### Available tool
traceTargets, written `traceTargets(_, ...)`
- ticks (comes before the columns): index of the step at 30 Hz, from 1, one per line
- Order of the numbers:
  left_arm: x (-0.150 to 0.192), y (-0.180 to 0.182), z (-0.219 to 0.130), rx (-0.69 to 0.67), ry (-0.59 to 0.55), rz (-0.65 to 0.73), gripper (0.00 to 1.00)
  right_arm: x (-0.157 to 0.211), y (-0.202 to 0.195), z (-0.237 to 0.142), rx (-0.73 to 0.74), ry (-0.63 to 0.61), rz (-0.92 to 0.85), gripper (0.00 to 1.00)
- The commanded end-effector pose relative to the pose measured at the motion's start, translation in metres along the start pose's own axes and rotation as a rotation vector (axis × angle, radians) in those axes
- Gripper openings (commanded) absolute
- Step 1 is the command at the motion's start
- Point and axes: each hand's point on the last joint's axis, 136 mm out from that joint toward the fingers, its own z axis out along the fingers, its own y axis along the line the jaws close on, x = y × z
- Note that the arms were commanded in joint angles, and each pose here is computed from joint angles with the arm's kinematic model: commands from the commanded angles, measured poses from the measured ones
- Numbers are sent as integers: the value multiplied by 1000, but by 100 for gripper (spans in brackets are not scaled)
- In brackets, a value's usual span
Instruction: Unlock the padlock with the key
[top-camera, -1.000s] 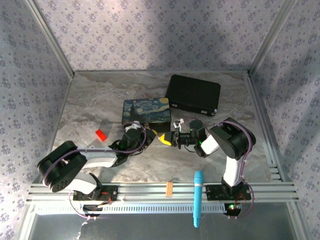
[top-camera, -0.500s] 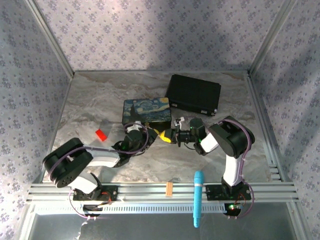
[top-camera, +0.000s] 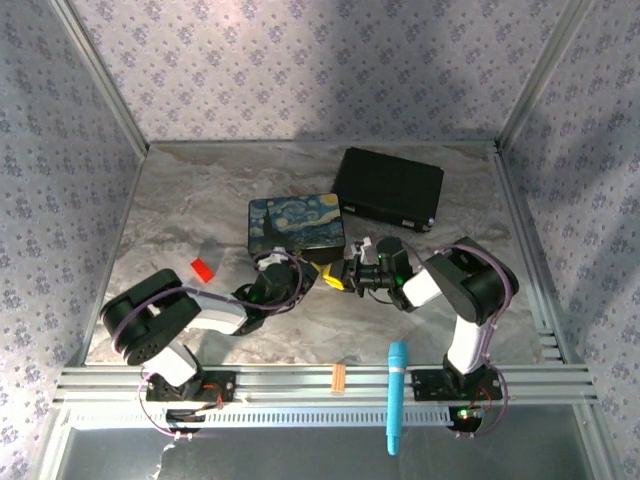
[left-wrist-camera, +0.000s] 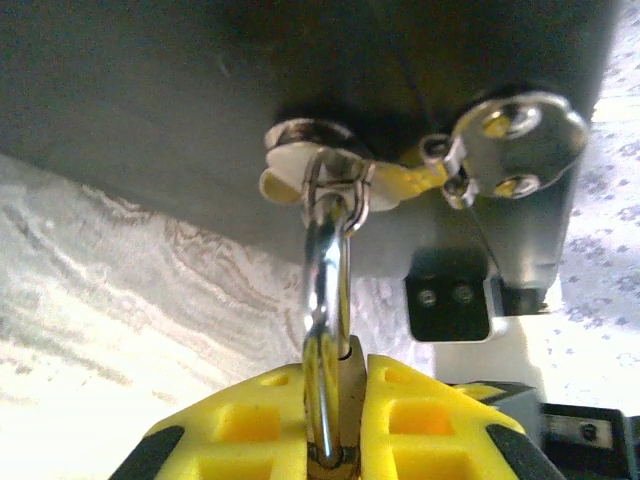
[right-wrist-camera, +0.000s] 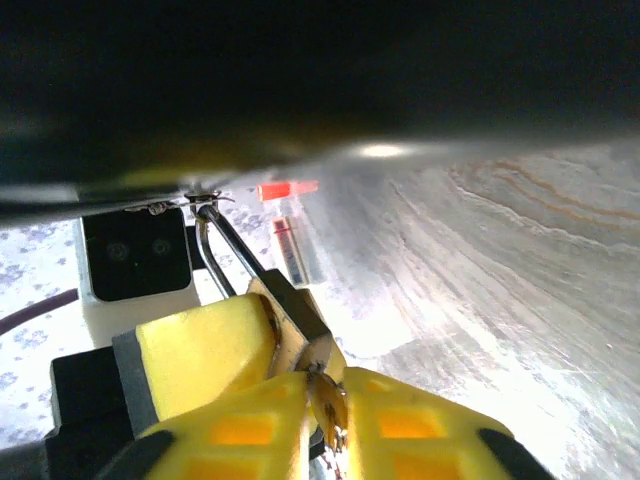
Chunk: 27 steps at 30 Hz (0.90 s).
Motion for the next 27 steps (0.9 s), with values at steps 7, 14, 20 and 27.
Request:
traceTargets(7, 30, 5, 1, -27, 125, -37, 0, 8, -32, -31, 302, -48, -173, 32)
traceTargets(14, 29, 14, 0, -89, 127, -34, 0, 16, -34, -74, 652, -7, -624, 48)
traceTargets(20, 31, 12, -1, -105, 144, -29, 0, 7, -11, -80, 880, -100, -1128, 51)
traceTargets(27, 32, 10, -5, -109, 154, -21, 0, 4, -3, -54, 827, -66, -1304, 99)
